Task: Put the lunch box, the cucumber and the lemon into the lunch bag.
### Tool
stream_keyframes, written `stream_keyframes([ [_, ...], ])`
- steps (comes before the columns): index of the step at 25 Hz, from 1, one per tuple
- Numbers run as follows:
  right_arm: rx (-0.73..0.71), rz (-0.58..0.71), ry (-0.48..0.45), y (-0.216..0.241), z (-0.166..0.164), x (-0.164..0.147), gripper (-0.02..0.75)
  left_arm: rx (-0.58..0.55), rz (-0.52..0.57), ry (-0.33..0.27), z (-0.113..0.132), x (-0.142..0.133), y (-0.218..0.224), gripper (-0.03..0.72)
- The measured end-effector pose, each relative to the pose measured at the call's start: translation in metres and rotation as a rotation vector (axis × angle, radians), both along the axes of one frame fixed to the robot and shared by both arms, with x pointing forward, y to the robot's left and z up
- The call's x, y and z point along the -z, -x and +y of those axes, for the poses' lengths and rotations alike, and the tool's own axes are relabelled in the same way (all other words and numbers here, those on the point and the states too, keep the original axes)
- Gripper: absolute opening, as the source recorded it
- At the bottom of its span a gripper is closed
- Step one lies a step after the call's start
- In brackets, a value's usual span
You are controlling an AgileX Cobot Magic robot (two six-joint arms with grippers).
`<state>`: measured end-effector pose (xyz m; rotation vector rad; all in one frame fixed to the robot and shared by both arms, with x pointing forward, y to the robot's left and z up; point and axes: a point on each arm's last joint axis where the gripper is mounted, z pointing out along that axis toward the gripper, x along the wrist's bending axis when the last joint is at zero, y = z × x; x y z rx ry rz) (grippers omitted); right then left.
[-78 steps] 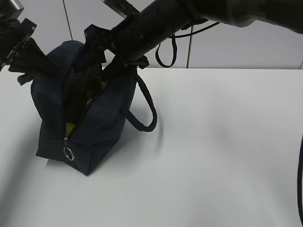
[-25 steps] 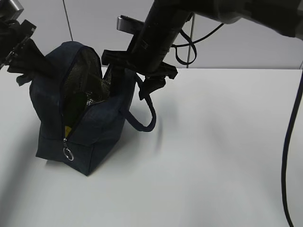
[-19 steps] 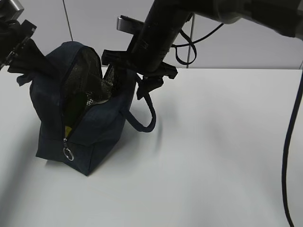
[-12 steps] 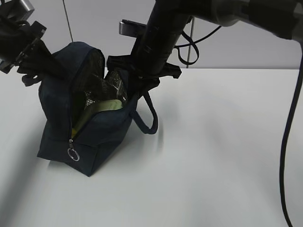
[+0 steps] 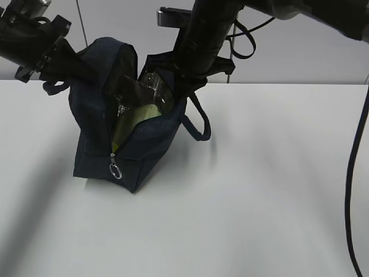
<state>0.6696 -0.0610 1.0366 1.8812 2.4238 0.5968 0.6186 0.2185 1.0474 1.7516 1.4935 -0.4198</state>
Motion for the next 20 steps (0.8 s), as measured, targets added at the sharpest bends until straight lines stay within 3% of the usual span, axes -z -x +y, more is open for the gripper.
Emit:
stream_keyframes([
  [6,0.029,-0.043,0.009,-0.010,-0.015,-0.009,0.001,-0.039,-0.013,0.139,-0.011,0.006,-0.012,-0.009],
  [11,0.027,-0.057,0.054,-0.013,-0.022,-0.009,0.001,-0.019,0.002,0.168,-0.031,0.026,-0.027,-0.009],
  [20,0.027,-0.073,0.082,-0.014,-0.025,-0.010,0.001,-0.002,0.024,0.237,-0.052,0.031,-0.039,-0.009],
])
